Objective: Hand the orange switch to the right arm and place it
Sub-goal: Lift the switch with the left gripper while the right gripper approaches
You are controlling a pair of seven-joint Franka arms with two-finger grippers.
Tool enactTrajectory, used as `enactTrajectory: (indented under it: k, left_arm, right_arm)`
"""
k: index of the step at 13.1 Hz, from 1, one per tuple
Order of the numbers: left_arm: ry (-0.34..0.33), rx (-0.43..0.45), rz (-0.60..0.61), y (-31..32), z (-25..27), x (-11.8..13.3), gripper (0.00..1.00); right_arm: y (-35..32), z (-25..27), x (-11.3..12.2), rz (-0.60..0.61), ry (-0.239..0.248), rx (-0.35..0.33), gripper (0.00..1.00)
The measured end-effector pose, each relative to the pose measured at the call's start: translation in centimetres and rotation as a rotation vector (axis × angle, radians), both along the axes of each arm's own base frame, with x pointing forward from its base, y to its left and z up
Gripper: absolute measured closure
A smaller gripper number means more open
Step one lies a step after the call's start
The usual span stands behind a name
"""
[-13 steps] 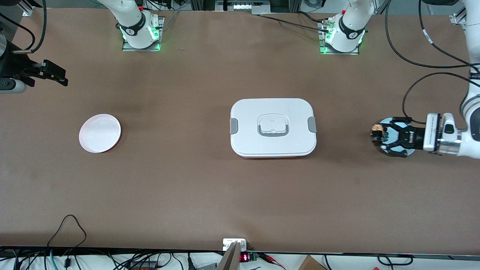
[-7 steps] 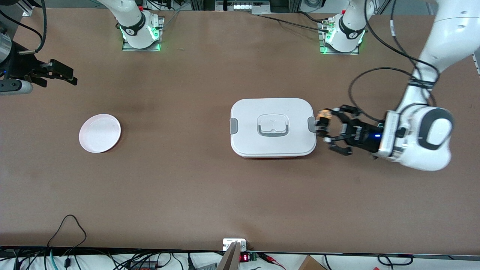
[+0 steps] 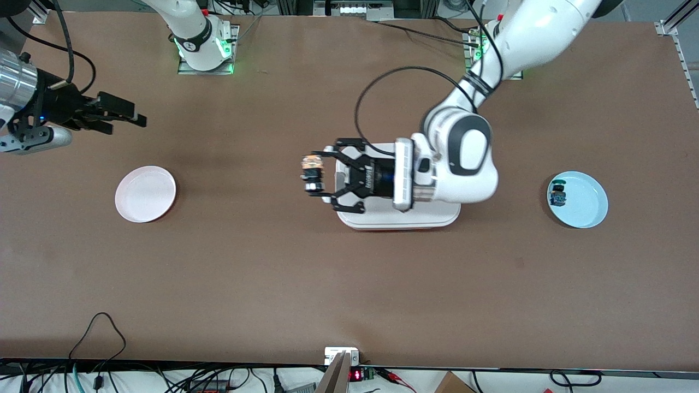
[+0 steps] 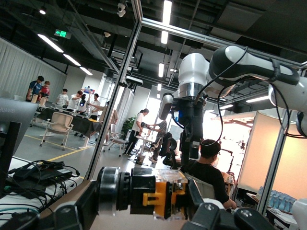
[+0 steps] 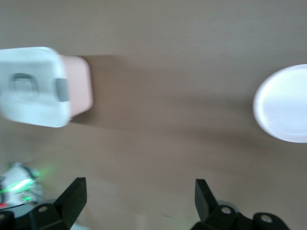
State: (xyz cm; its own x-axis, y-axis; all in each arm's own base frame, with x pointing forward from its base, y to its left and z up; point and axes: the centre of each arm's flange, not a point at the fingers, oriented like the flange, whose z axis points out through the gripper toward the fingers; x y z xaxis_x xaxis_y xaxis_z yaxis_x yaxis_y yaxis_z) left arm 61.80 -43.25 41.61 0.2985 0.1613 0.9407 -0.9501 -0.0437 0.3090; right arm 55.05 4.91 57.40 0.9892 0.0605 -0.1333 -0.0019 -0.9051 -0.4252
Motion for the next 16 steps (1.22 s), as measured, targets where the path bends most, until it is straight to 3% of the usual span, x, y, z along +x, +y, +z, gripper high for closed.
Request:
enactTrajectory:
  k: [4, 7, 9, 12, 16]
  left_arm:
    - [0.079, 0.104, 0.088, -4.7, 2.7, -3.3, 0.25]
    - [0.101, 0.168, 0.137, -7.9, 4.3, -6.7, 0.25]
    - [0.100, 0.185, 0.158, -9.1, 6.3, -8.8, 0.25]
    - [0.094, 0.191, 0.182, -9.3, 8.0, -9.8, 0.25]
    - [0.095, 0.193, 0.186, -9.2, 7.9, -9.6, 0.25]
  right_arm:
    - [3.4, -1.8, 1.1, -0.012, 0.050, 0.338, 0.00]
    - [5.0, -5.3, 1.1, -0.081, 0.155, 0.644, 0.00]
    - [5.0, -7.3, 1.4, -0.152, 0.206, 0.788, 0.00]
    - [4.9, -8.7, 2.6, -0.284, 0.316, 0.973, 0.00]
    - [5.7, -10.0, 3.2, -0.309, 0.402, 1.059, 0.00]
